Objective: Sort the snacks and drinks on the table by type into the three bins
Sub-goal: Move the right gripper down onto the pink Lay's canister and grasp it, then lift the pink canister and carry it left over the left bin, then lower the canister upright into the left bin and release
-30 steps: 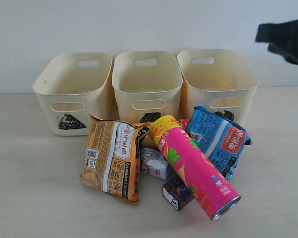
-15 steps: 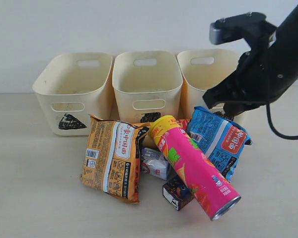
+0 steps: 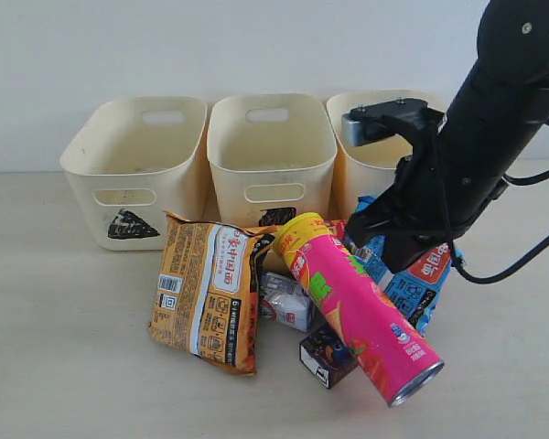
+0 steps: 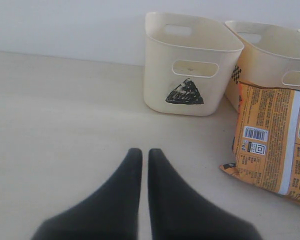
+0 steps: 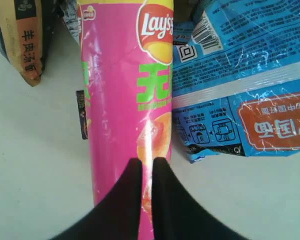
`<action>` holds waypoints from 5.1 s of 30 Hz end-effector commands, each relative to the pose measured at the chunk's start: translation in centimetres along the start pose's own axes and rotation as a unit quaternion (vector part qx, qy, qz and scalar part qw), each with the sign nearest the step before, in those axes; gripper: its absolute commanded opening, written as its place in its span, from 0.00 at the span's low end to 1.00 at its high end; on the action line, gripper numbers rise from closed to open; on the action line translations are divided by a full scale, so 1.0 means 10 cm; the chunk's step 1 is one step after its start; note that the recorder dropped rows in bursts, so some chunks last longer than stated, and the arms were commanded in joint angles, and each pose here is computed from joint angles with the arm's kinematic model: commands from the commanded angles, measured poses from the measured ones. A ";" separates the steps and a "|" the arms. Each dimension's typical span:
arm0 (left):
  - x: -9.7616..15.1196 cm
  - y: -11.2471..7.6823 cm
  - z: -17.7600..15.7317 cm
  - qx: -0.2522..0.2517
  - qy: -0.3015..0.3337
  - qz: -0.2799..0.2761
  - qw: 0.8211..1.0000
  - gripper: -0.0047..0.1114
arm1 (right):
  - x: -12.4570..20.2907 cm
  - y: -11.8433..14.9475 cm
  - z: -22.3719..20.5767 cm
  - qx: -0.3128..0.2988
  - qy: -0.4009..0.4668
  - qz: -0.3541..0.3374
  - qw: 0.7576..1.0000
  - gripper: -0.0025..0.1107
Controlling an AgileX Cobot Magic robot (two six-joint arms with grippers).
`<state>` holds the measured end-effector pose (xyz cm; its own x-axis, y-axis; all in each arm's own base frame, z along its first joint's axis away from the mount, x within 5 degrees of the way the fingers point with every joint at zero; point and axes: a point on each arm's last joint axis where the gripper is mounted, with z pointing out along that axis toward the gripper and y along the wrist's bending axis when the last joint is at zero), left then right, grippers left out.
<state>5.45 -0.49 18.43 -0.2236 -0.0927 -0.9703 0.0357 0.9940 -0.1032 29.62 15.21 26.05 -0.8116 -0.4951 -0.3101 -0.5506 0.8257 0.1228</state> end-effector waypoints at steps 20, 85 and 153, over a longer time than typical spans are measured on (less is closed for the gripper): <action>-0.03 0.00 -0.01 0.000 -0.011 -0.006 1.000 0.07 | -0.14 -0.05 0.12 0.009 -0.046 0.002 0.999 0.78; -0.03 0.00 -0.01 0.000 -0.011 -0.006 1.000 0.07 | -0.43 0.48 -0.64 -0.034 -0.320 0.002 0.947 0.02; -0.03 0.00 -0.01 0.000 -0.011 -0.006 1.000 0.07 | -2.31 1.12 0.49 -0.087 -0.452 -0.048 0.887 0.40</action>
<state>5.45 -0.49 18.43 -0.2236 -0.0927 -0.9703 0.0357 0.9940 -0.1032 43.71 38.11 28.00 -0.3229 -0.0078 -0.9464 -0.6733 0.7047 0.2239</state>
